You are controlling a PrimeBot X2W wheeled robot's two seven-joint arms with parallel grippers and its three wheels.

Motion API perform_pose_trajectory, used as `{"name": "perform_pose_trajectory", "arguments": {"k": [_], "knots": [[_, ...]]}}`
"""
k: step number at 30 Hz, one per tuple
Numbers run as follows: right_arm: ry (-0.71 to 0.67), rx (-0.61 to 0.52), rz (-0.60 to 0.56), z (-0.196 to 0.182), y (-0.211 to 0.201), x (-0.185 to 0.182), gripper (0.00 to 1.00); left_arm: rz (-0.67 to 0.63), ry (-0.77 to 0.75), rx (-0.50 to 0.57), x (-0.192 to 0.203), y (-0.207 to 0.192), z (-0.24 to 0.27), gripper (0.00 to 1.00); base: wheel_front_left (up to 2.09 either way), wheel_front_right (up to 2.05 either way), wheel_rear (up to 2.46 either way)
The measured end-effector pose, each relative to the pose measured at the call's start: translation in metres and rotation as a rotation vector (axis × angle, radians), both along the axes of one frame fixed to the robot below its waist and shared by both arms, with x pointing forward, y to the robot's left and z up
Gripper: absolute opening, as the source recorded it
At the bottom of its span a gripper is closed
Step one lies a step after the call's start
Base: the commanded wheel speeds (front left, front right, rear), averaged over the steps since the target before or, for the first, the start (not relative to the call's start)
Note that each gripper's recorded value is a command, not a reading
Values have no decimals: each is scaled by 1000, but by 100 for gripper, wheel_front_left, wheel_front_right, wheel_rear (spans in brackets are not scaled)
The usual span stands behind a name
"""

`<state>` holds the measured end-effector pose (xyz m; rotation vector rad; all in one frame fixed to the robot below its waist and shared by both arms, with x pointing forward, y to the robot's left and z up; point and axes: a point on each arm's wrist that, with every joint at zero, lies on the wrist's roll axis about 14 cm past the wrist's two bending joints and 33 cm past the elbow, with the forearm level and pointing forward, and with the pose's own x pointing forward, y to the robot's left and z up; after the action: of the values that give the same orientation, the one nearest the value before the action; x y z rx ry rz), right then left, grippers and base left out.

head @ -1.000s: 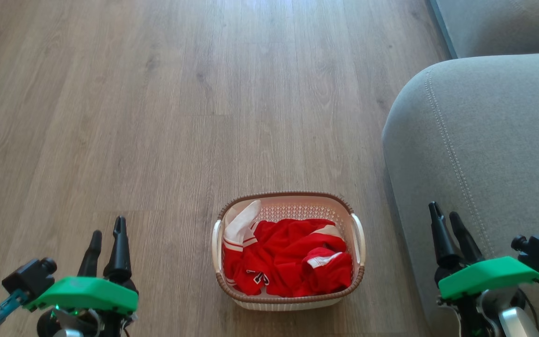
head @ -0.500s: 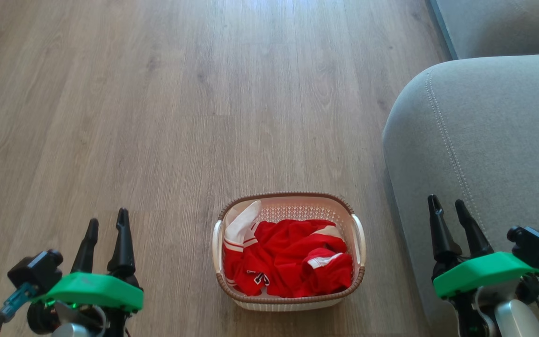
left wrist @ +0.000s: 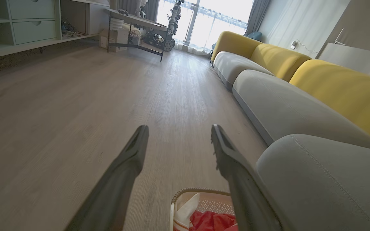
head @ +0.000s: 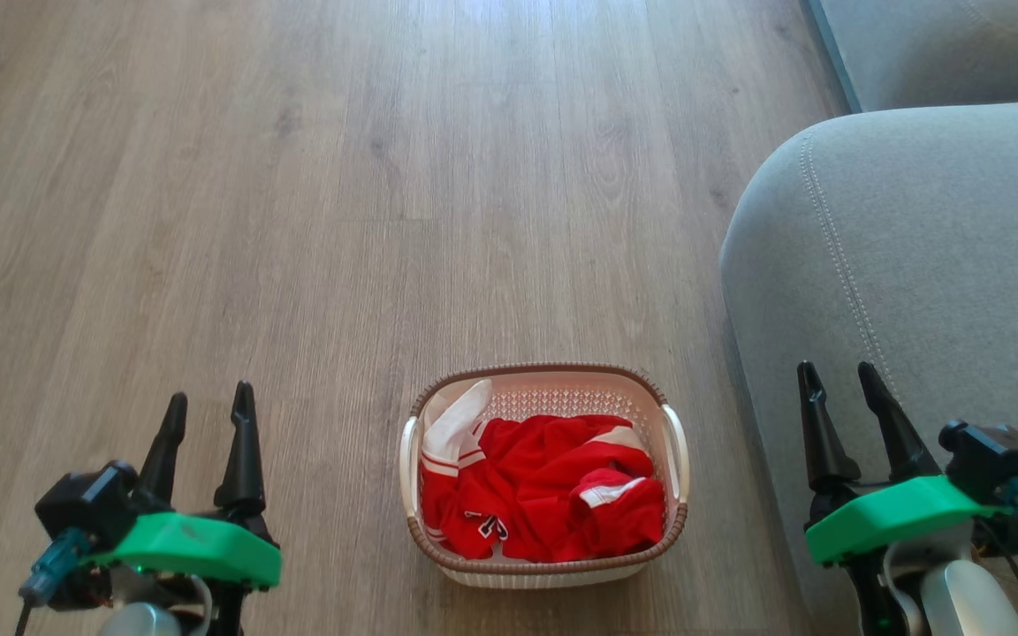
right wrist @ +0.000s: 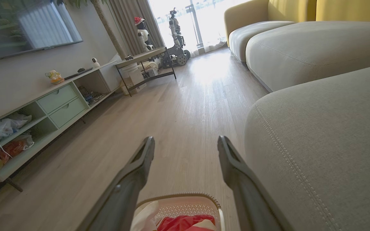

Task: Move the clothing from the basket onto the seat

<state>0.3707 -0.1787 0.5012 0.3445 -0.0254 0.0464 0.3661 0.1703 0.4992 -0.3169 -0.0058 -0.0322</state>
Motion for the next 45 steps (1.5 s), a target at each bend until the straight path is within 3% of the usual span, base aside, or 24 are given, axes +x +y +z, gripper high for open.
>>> {"name": "perform_pose_trajectory", "arguments": {"k": [22, 45], "knots": [[-97, -235, 47, 21, 13, 5, 100, -45, -107, 239, -1, -12, 18, 100, 0, 0, 0], [-94, -240, 47, 20, 13, 5, 100, -50, -108, 242, 0, -13, 18, 100, 0, 0, 0]]}}
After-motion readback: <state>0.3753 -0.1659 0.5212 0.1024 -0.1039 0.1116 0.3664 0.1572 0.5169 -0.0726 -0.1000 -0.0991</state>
